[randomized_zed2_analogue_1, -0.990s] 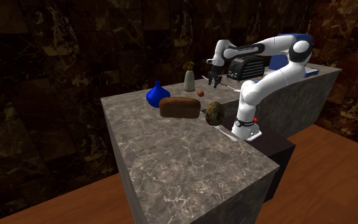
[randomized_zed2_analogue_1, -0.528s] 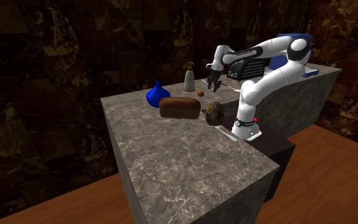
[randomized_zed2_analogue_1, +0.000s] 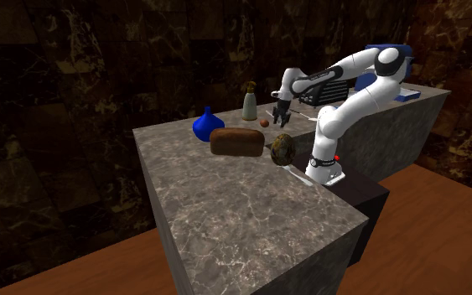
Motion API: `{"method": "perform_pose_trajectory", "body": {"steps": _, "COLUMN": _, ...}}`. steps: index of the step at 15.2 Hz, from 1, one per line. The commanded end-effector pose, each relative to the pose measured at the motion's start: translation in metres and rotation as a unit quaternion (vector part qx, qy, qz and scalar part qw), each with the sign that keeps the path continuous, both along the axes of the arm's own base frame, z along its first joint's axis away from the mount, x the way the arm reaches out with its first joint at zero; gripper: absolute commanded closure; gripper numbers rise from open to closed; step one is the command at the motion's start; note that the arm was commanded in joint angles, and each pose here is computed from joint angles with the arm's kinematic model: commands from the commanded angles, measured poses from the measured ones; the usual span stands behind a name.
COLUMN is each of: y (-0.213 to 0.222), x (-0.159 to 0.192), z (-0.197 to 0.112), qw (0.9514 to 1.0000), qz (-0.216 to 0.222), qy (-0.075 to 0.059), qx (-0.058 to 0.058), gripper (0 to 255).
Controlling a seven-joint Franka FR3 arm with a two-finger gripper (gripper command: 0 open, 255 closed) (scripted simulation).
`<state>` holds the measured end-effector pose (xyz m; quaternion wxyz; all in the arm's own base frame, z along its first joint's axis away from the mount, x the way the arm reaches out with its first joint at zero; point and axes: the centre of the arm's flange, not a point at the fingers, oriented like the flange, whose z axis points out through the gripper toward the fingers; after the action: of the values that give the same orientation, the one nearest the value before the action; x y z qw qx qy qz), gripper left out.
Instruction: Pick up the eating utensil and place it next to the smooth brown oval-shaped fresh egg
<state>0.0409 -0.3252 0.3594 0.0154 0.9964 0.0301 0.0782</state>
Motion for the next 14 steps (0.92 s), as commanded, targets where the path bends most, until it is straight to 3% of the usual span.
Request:
{"method": "perform_pose_trajectory", "body": {"steps": 1, "y": -0.0002, "x": -0.0002, "z": -0.0094, "qw": 1.0, "qz": 0.0, "qy": 0.0, "qx": 0.0, "gripper": 255}}
{"method": "perform_pose_trajectory", "body": {"steps": 10, "y": -0.0001, "x": -0.0002, "z": -0.0142, "qw": 1.0, "qz": 0.0, "qy": 0.0, "qx": 0.0, "gripper": 255}}
{"method": "perform_pose_trajectory", "body": {"steps": 11, "y": -0.0001, "x": -0.0002, "z": -0.0142, "qw": 1.0, "qz": 0.0, "qy": 0.0, "qx": 0.0, "gripper": 0}}
{"method": "perform_pose_trajectory", "body": {"steps": 14, "y": -0.0001, "x": -0.0002, "z": -0.0142, "qw": 1.0, "qz": 0.0, "qy": 0.0, "qx": 0.0, "gripper": 0}}
